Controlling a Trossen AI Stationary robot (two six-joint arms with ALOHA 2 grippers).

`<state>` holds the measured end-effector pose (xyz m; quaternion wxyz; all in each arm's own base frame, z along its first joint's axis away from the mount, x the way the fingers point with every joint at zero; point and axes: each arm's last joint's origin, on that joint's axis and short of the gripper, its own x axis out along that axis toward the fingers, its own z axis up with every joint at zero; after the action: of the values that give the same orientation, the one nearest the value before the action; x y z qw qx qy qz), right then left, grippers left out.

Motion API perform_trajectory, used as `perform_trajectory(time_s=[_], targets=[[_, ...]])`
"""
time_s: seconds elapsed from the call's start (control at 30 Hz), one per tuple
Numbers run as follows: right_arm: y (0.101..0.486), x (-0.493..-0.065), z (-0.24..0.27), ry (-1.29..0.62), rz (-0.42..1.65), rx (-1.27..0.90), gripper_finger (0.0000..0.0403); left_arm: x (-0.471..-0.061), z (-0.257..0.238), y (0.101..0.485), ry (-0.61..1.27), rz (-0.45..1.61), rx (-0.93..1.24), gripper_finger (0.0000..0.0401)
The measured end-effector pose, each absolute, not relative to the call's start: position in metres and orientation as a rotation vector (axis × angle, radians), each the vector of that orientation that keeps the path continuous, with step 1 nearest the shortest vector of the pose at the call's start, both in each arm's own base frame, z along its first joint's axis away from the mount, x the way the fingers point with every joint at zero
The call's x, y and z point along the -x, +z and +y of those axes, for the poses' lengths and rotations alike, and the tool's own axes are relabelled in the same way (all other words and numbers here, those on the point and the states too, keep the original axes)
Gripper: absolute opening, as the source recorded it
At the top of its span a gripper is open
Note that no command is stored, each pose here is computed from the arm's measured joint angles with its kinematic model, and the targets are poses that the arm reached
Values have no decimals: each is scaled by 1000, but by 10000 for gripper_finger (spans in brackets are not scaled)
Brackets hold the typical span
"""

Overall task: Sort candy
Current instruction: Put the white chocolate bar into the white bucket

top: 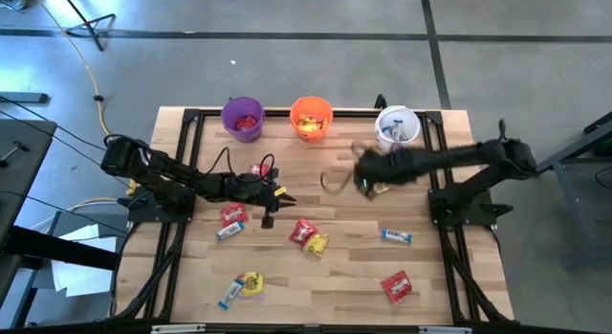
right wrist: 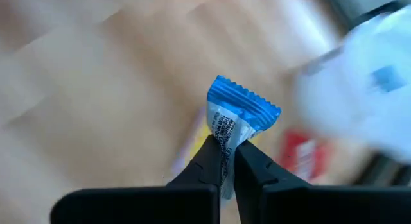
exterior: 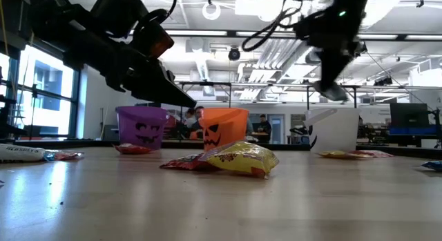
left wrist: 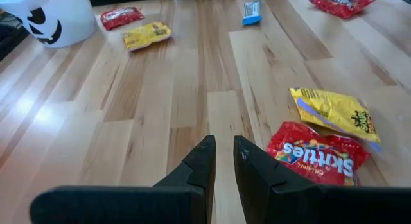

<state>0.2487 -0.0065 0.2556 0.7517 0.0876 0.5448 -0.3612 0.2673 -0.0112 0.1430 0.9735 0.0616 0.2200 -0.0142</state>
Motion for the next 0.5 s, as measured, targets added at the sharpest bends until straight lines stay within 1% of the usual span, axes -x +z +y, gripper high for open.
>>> perform_trajectory(time_s=[0.1,0.23,0.5], targets=[[260,-246,-52,-874,1212,-140,7,-267,-11,143,-28,442,-124,42],[261,-236,-107,-965,1213,-123,6,-267,-11,143,-28,443,-124,42],[264,-211,-168,-1083,1206,-107,5,-267,-11,143,-28,444,-124,42]])
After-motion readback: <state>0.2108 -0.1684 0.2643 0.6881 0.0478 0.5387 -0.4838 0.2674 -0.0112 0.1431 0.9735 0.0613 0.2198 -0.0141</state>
